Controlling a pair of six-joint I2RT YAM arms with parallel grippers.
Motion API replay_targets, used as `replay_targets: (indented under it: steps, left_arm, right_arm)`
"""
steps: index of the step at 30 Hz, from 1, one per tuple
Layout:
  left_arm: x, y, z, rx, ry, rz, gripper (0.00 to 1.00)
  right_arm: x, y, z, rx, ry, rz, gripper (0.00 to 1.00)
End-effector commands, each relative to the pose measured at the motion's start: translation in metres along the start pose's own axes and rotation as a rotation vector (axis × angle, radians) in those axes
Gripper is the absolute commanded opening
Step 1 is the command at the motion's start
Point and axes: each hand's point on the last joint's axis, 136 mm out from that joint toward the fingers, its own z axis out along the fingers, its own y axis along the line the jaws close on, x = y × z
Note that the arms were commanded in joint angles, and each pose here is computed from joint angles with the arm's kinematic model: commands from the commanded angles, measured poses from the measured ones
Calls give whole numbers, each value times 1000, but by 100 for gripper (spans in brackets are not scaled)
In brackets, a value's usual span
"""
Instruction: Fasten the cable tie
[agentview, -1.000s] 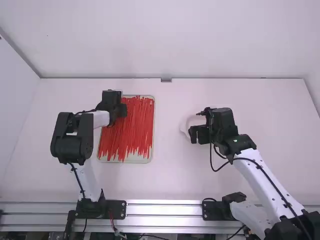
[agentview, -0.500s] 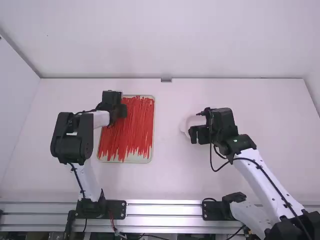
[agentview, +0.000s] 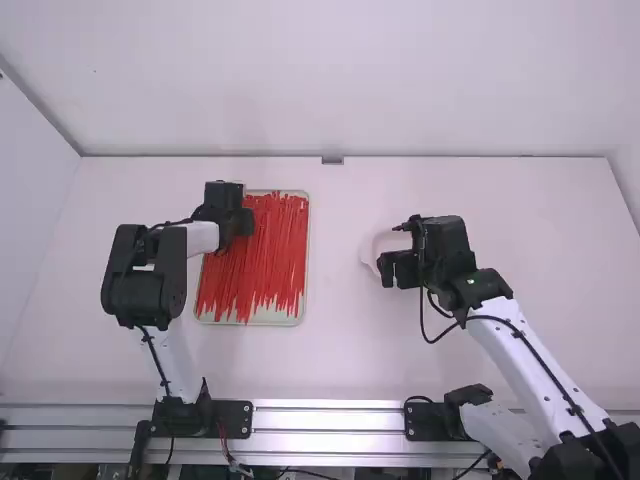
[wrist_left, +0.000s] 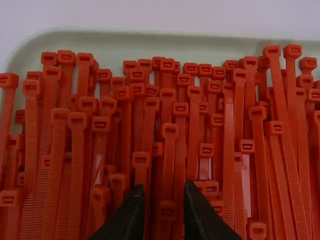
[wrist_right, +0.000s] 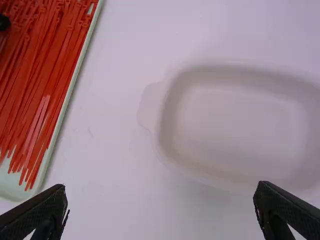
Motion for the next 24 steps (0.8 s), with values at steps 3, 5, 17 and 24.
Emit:
replay_targets:
  steps: [3,5,17,24]
  left_arm:
    - [11,-3,4,7,23,7,21]
    - [10,-3,4,7,18,8,22]
    - [8,-3,4,7,12,10,21]
    - [18,-2,12,6,34,7,18]
  right_arm:
    - [-16,5,-10,-13,-46,-10,99]
    - [-16,5,-10,-14,-46,-10,99]
    - [-16,5,-10,-13,-46,-11,99]
    - [-16,5,-10,-13,-46,-11,99]
